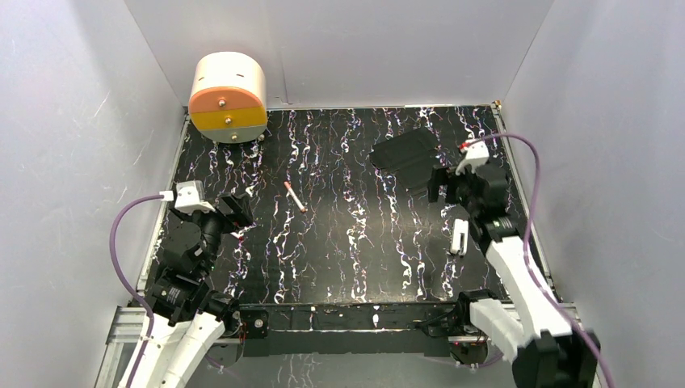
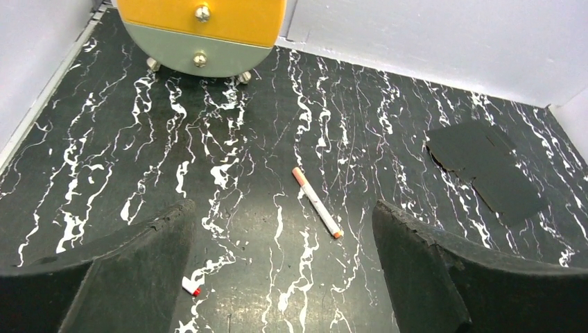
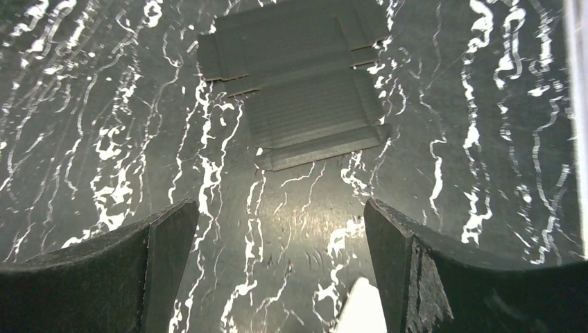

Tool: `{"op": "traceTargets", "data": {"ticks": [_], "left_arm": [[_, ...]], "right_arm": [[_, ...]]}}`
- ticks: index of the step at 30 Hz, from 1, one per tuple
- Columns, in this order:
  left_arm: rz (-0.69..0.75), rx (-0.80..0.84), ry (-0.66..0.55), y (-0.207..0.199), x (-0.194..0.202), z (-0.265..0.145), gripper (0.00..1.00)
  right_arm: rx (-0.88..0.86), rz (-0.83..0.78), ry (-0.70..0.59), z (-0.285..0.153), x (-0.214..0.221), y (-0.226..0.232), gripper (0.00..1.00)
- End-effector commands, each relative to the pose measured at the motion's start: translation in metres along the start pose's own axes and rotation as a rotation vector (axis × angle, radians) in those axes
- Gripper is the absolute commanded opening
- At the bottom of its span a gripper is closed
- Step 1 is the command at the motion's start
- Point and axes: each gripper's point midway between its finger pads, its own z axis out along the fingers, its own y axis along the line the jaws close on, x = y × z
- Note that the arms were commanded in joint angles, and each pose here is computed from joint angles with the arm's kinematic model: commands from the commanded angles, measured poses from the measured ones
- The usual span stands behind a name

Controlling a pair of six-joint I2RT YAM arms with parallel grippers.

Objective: Fold the paper box
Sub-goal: Move the paper box to the center of the board.

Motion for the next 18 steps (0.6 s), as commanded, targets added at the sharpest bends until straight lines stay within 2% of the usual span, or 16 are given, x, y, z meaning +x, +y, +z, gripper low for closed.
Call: {"op": "traceTargets", "data": {"ticks": [1,5,12,18], "left_arm": [[0.031,0.074,0.002,-0.014,0.001,0.003,0.94],[0.037,0.069,0.003,-0.013,0.002,0.005,0.94],[0.046,0.069,0.013,-0.014,0.005,0.007,0.94],[0.058,0.079,0.027,-0.016,0.009,0.01,0.94]], "right_arm": [[-0.02,0.021,-0.077,0.05,-0.041,0.0,0.99],[-0.031,0.066,0.006,0.109,-0.022,-0.019,0.99],[-0.139,0.235,0.048,0.193,-0.014,-0.059,0.99],[-0.213,0.342,0.052,0.249,-0.019,-0.089,0.89]]}}
